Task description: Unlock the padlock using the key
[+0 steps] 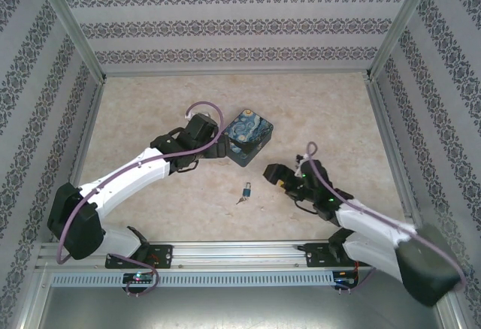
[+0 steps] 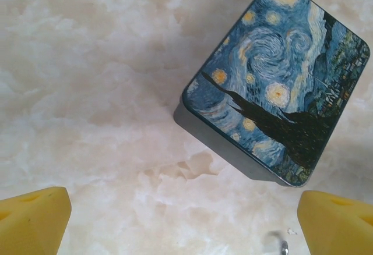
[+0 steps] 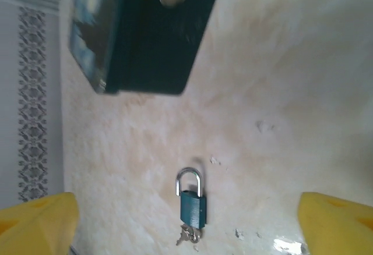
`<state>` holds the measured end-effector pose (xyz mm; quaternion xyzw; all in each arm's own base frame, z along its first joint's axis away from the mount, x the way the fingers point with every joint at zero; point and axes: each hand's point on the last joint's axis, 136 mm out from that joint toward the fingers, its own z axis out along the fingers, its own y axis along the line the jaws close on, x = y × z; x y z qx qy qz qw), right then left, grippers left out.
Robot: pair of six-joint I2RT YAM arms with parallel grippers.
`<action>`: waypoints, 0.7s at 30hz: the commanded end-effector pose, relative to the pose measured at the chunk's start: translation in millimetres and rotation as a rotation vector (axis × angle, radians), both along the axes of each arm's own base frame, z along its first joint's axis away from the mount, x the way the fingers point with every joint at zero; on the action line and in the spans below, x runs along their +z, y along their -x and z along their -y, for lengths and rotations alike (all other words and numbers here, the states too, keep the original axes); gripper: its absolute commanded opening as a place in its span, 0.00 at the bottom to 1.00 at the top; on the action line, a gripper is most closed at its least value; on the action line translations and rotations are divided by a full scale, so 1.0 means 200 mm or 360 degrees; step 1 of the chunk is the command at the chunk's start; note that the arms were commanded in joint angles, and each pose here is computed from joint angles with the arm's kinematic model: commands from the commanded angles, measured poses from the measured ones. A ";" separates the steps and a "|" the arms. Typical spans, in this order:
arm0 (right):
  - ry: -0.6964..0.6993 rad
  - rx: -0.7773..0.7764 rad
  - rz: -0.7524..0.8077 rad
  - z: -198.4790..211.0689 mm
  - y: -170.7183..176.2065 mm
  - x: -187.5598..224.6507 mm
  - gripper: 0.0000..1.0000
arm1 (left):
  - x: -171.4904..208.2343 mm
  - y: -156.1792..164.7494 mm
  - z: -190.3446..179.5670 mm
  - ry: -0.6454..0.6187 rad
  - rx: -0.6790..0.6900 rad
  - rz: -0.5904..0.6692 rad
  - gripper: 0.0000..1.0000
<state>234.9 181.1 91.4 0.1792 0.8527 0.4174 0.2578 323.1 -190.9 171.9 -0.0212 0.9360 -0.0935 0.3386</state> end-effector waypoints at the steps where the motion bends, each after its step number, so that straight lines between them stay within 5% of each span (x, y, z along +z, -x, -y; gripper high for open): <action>1: 0.0174 -0.0022 -0.0008 0.16 0.04 0.05 0.98 | 0.01 0.03 -0.13 -0.0128 0.0069 0.0019 1.00; 11: 0.0738 -0.0346 0.0120 0.59 -0.16 0.34 0.98 | 0.19 -0.02 -0.46 -0.0274 0.0269 0.0403 0.99; 21: 0.1458 -0.0718 0.0325 0.98 -0.36 0.41 0.98 | 0.28 -0.02 -0.78 -0.0517 0.0404 0.0819 0.99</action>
